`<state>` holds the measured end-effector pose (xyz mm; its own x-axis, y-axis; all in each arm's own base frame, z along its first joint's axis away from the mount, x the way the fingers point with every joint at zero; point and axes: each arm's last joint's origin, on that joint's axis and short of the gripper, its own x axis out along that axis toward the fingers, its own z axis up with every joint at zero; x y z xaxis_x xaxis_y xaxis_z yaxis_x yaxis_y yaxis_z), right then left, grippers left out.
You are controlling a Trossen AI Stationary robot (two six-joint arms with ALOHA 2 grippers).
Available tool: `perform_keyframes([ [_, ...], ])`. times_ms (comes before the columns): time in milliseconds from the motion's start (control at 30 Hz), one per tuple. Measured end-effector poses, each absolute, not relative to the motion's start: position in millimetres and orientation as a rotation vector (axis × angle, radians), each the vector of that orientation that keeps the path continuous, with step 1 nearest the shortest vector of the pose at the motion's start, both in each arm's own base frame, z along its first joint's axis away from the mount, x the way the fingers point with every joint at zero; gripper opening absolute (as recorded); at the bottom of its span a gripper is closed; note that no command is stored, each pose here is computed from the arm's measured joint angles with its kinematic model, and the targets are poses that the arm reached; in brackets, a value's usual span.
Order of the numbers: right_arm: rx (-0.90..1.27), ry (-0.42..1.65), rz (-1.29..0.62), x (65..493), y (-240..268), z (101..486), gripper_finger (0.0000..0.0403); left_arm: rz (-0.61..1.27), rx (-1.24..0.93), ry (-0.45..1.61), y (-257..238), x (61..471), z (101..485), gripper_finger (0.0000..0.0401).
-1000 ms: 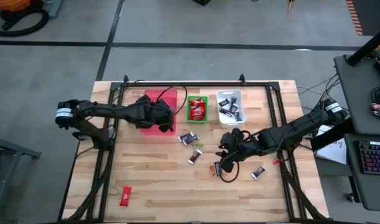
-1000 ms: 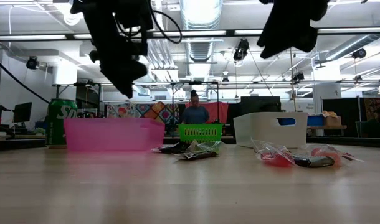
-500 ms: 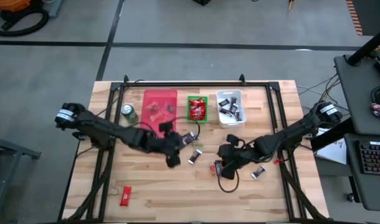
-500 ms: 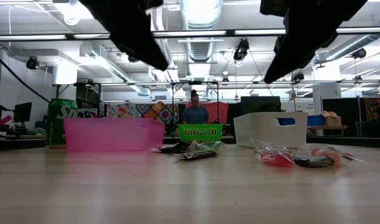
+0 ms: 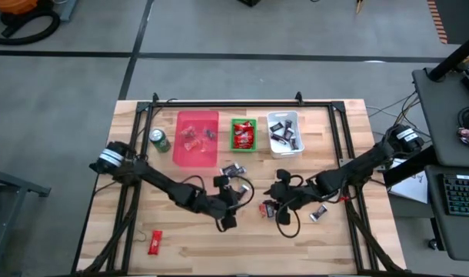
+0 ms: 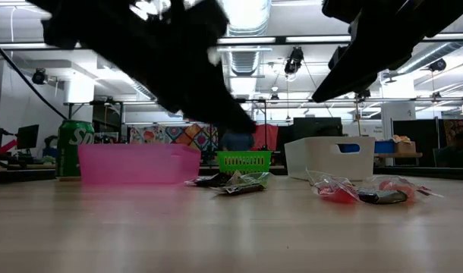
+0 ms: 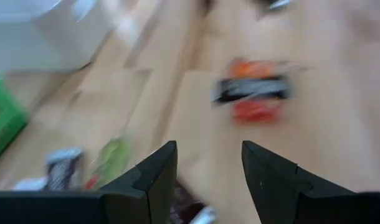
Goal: Sort candy
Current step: Put the brown chocolate into the white bin
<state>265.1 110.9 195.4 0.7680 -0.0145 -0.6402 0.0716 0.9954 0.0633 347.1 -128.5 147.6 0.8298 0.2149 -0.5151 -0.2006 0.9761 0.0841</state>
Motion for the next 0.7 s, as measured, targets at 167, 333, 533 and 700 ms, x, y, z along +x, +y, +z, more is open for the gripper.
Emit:
perform_keyframes([
  [167,0.063,0.688,-0.036,264.3,110.6,197.6,0.0148,0.336,0.011,0.563,-127.0,349.7,123.6,0.0164],
  [333,0.047,0.689,-0.031,264.3,110.4,197.6,0.0148,0.371,0.001,0.553,-128.1,352.6,108.1,0.0164],
  [533,0.045,0.689,-0.03,264.3,110.4,197.6,0.0148,0.451,0.026,0.57,-125.4,350.2,98.3,0.0164],
  [700,0.039,0.689,-0.028,264.3,110.4,197.6,0.0148,0.468,0.016,0.6,-123.4,345.0,92.8,0.0164],
])
